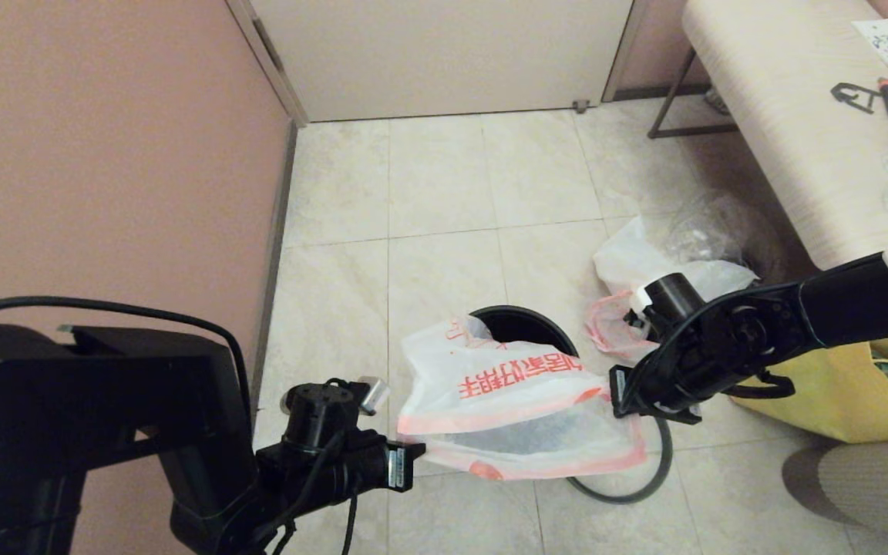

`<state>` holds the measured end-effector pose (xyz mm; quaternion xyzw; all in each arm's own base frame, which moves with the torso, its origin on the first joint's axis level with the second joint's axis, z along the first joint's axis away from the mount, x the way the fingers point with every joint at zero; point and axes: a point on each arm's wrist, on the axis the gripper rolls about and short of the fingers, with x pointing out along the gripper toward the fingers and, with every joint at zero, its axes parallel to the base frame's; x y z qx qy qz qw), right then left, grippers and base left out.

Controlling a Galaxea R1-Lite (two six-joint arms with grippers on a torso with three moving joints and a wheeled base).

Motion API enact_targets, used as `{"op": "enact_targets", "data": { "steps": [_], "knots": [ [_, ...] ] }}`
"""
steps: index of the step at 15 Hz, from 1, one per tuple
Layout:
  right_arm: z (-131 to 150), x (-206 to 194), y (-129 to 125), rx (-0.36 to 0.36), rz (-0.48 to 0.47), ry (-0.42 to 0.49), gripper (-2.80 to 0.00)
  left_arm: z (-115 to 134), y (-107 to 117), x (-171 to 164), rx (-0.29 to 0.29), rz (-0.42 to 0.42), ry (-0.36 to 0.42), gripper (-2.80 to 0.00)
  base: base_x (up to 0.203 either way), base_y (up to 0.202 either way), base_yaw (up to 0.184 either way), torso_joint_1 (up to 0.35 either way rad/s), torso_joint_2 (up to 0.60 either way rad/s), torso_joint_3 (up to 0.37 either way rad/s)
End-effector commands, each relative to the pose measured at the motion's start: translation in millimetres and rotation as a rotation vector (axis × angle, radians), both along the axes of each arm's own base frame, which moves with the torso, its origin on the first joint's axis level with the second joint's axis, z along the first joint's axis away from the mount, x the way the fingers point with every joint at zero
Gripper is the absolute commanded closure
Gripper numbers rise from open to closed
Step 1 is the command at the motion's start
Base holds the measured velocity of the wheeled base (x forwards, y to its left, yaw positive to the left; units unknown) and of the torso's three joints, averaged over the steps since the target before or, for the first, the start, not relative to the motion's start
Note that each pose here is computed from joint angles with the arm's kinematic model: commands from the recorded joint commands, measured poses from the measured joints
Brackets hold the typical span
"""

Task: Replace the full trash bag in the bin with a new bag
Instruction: Put the new garbage bag on the trash can

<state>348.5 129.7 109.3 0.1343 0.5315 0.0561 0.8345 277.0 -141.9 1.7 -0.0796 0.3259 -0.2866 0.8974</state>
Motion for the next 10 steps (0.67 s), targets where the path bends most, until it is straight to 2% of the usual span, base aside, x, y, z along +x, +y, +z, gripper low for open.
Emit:
{"op": "enact_targets", "data": {
  "steps": [1,3,6,10],
  "knots": [
    [-8.0,2.2,-0.2,-0.012,-0.008,0.02,0.0,-12.4,2.0,2.6,0.02,0.003,0.023,0.0,0.0,0.0,0.0,0.0,0.0,0.0],
    [-18.4,7.7,-1.6,-0.025,-0.021,0.028,0.0,-20.3,6.0,7.5,0.064,-0.011,0.006,0.0,0.0,0.0,0.0,0.0,0.0,0.0],
    [-36.2,26.0,0.0,-0.02,-0.032,-0.024,0.0,-25.6,5.8,9.4,0.076,-0.009,0.012,0.0,0.0,0.0,0.0,0.0,0.0,0.0],
    [-37.6,52.7,-1.3,-0.008,-0.052,-0.08,0.0,-36.6,0.7,30.2,0.096,0.037,-0.012,0.0,0.0,0.0,0.0,0.0,0.0,0.0]
  ]
}}
